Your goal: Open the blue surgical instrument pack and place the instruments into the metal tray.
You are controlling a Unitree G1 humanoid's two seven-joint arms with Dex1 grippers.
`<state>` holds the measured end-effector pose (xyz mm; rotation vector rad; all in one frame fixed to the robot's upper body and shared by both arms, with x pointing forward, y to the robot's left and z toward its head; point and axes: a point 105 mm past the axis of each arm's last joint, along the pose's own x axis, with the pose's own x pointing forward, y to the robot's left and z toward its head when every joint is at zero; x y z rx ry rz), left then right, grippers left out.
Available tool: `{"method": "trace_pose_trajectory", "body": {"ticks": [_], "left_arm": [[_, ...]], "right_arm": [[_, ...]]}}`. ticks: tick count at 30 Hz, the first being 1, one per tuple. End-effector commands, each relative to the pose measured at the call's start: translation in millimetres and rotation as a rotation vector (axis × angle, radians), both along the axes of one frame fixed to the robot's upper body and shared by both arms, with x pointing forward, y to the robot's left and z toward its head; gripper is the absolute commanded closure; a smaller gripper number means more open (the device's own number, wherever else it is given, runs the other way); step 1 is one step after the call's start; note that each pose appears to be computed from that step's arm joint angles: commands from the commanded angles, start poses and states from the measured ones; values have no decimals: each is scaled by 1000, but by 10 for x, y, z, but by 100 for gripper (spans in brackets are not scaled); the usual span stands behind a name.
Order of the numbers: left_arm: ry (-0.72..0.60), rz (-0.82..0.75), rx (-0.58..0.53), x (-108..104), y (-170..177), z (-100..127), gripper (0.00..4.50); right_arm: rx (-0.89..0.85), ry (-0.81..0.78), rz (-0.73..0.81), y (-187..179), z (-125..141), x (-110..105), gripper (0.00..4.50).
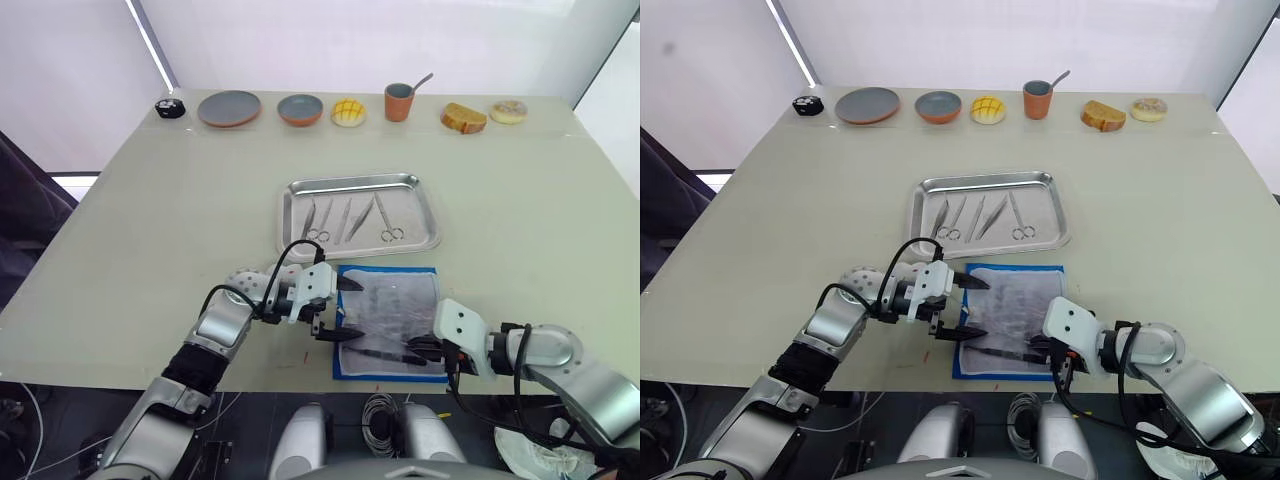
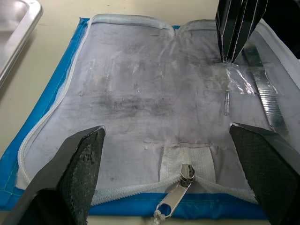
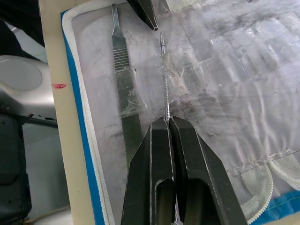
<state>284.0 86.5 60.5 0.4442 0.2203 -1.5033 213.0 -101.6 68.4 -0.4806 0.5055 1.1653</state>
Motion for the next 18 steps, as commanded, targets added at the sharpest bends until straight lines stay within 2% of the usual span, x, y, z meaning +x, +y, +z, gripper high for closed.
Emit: {"method": "trace_pose_trajectory", "body": {"ticks": [1,8,18], "left_arm": [[103,49,97,-59,152,-317,0],[104,48,97,-63,139,-317,0],[103,48,98,-57,123,-326,0]], "right_arm": [[-49,14,9,-35,48,3,446],[-97,-11,69,41,340,63,446],[-166,-27,106,51,447,55,446]]}}
